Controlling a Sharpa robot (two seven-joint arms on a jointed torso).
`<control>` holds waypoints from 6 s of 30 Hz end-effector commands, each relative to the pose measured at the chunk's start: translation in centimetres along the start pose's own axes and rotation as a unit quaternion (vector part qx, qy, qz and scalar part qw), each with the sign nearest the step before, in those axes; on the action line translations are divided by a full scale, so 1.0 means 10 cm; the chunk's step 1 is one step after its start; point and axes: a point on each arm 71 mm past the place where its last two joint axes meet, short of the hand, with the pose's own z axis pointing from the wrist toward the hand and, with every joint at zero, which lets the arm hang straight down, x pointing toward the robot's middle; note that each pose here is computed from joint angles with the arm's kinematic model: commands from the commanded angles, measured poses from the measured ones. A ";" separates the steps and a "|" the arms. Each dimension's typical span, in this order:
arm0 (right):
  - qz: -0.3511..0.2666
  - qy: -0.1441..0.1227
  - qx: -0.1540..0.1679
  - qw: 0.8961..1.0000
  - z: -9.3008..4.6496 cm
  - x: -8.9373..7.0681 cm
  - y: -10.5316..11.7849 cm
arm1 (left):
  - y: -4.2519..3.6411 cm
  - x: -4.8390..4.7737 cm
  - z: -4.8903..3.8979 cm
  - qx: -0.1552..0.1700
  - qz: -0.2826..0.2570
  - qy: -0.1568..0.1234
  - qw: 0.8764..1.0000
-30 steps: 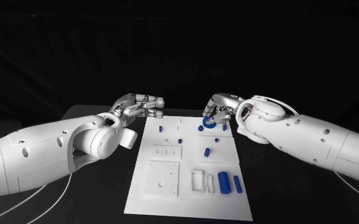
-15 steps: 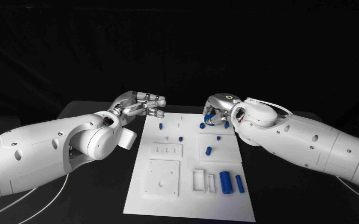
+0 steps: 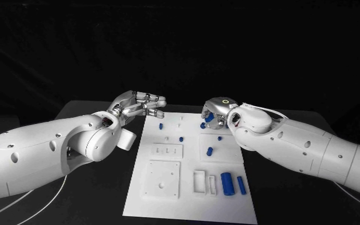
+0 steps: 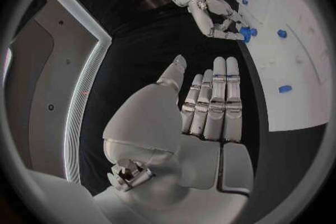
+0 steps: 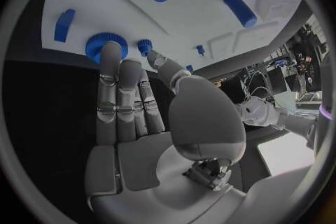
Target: Assemble the parts on the task board
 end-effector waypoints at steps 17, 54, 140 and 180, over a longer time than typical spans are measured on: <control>-0.025 0.012 -0.001 1.000 0.00 0.10 0.05 | -0.101 -0.010 0.020 0.012 0.010 0.007 1.000; -0.025 -0.091 0.009 0.995 0.11 -0.11 0.38 | -0.085 -0.051 0.047 0.006 0.013 -0.001 1.000; -0.006 -0.099 0.004 0.995 0.37 -0.14 0.70 | -0.117 0.019 0.116 0.008 0.017 0.008 1.000; 0.108 -0.065 0.075 0.989 -0.28 -0.54 -0.37 | -0.095 -0.151 0.069 0.008 0.020 -0.005 1.000</control>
